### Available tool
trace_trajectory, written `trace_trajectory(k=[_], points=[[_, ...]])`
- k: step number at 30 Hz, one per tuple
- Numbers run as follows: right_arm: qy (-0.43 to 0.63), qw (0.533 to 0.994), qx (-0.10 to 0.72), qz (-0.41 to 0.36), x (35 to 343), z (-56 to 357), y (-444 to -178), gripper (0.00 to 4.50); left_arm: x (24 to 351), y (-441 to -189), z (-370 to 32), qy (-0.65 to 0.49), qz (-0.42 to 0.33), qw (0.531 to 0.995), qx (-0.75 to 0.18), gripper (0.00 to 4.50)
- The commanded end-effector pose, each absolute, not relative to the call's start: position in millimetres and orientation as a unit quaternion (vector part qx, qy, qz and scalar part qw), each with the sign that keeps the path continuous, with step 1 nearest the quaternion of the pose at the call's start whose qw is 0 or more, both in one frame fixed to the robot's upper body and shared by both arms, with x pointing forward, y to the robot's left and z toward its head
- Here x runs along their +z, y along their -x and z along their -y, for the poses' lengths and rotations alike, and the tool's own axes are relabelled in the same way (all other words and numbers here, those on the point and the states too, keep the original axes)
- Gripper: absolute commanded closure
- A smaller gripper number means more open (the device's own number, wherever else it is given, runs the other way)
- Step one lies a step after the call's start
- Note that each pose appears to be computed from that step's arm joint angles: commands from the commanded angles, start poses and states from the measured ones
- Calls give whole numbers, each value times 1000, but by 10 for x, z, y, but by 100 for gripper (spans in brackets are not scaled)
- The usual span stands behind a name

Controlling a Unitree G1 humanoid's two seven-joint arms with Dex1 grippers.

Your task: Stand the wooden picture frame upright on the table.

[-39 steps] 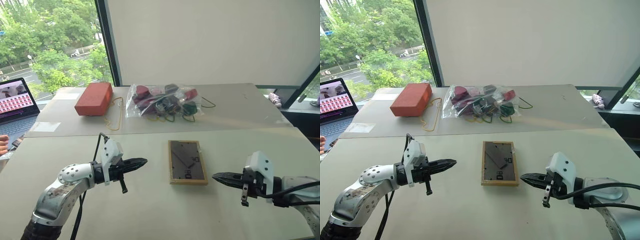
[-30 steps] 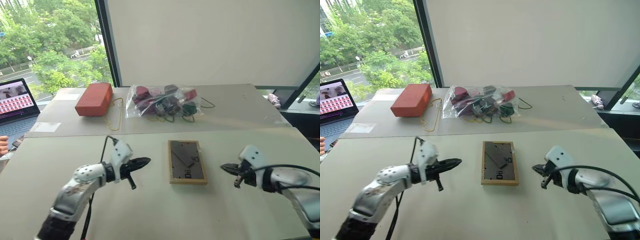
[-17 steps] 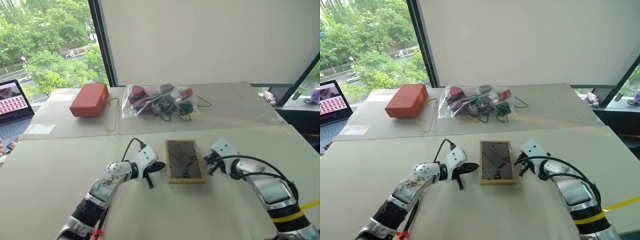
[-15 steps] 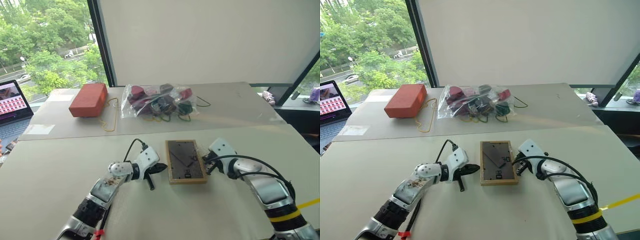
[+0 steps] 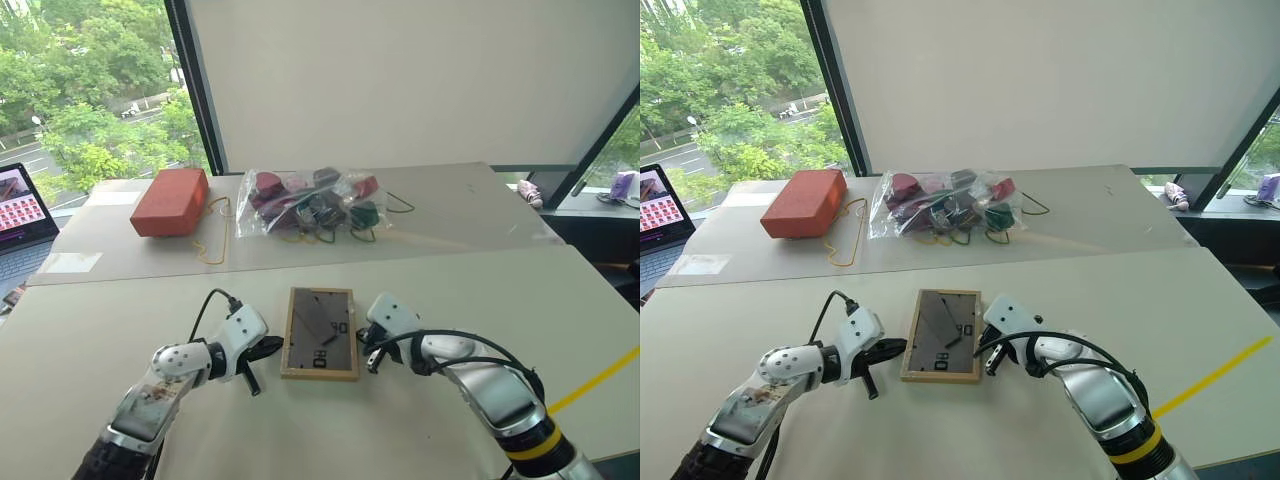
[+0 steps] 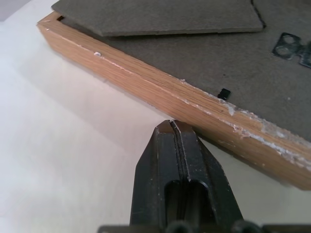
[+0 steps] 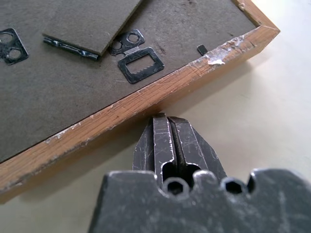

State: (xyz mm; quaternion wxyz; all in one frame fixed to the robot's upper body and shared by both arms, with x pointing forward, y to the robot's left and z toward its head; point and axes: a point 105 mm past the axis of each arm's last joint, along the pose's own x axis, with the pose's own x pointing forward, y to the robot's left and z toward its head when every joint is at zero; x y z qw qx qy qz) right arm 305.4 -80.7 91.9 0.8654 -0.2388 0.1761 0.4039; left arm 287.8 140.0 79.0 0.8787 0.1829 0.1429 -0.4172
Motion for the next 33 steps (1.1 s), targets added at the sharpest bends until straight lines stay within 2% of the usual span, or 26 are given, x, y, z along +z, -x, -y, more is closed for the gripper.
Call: trace_trajectory(k=[1, 10, 16, 19, 21, 24, 28, 30, 33], points=[[235, 857, 423, -179, 880, 668, -2991, 445, 731, -2769, -1404, -176, -162, 877, -417, 450], [240, 860, 408, -190, 862, 764, -3018, 445, 696, -2700, -1398, -174, -173, 874, -420, 450], [237, 867, 392, -196, 864, 893, -3011, 445, 733, -2759, -1735, -238, -176, 868, -399, 450], [239, 866, 392, -197, 865, 977, -2985, 445, 923, -2761, -1851, -283, -122, 862, -403, 450], [239, 866, 393, -197, 867, 1035, -2967, 445, 1034, -2758, -1921, -345, -66, 842, -410, 450], [225, 862, 409, -199, 867, 1059, -2901, 450, 1123, -2622, -1856, -486, 84, 738, -461, 384], [214, 853, 424, -216, 833, 1081, -2836, 450, 1101, -2556, -1792, -572, 241, 624, -475, 248], [211, 851, 425, -225, 817, 1089, -2835, 450, 1005, -2549, -1782, -589, 279, 579, -490, 176], [210, 853, 420, -228, 815, 1083, -2849, 450, 832, -2607, -1757, -588, 276, 557, -517, 83]])
